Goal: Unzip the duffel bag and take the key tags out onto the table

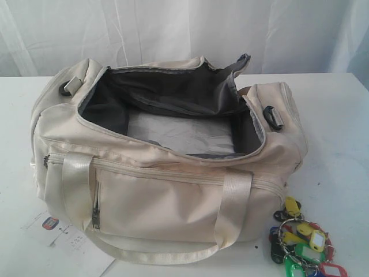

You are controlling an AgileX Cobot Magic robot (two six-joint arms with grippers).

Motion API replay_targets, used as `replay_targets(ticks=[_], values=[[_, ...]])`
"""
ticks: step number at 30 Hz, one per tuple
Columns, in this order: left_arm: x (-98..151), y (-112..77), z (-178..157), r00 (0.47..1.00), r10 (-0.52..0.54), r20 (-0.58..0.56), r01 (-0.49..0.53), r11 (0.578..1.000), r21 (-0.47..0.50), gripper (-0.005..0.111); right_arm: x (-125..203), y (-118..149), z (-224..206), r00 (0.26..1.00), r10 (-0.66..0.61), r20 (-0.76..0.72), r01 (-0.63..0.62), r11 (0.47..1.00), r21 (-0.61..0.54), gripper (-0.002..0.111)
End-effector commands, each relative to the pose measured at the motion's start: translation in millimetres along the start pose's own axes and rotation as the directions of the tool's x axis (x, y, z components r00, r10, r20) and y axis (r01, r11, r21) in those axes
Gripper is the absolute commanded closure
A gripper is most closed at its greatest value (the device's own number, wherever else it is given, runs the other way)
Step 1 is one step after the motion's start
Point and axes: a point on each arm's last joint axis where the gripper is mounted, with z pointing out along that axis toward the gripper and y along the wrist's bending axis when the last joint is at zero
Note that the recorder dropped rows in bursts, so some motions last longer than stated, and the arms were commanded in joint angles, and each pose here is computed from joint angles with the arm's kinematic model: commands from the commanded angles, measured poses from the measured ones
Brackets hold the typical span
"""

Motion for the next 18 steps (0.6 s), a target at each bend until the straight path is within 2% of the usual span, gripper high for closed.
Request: replay_targets(ticks=[1, 4, 8, 12, 18], values=[[2, -0.9, 0, 1.000, -0.006, -0.004, 0.006, 1.000, 0.010, 0.107, 27, -3, 7, 0.991, -0.094, 0.100, 0.087, 0.994, 0.072, 0.108], [2, -0.9, 0, 1.000, -0.006, -0.004, 0.006, 1.000, 0.010, 0.107, 43, -3, 12, 0.984, -0.100, 0.148, 0.088, 0.992, 0.085, 0.108], [2, -0.9, 0, 1.000, -0.006, -0.004, 0.006, 1.000, 0.010, 0.107, 68, -2, 27, 0.993, -0.093, 0.077, 0.087, 0.993, 0.074, 0.108], [2, -0.9, 0, 1.000, -0.006, -0.004, 0.006, 1.000, 0.010, 0.107, 76, -3, 37, 0.985, -0.094, 0.142, 0.082, 0.993, 0.090, 0.108], [2, -0.9, 0, 1.000, -0.006, -0.004, 0.006, 1.000, 0.010, 0.107, 106, -3, 53, 0.991, -0.088, 0.099, 0.080, 0.993, 0.087, 0.108]])
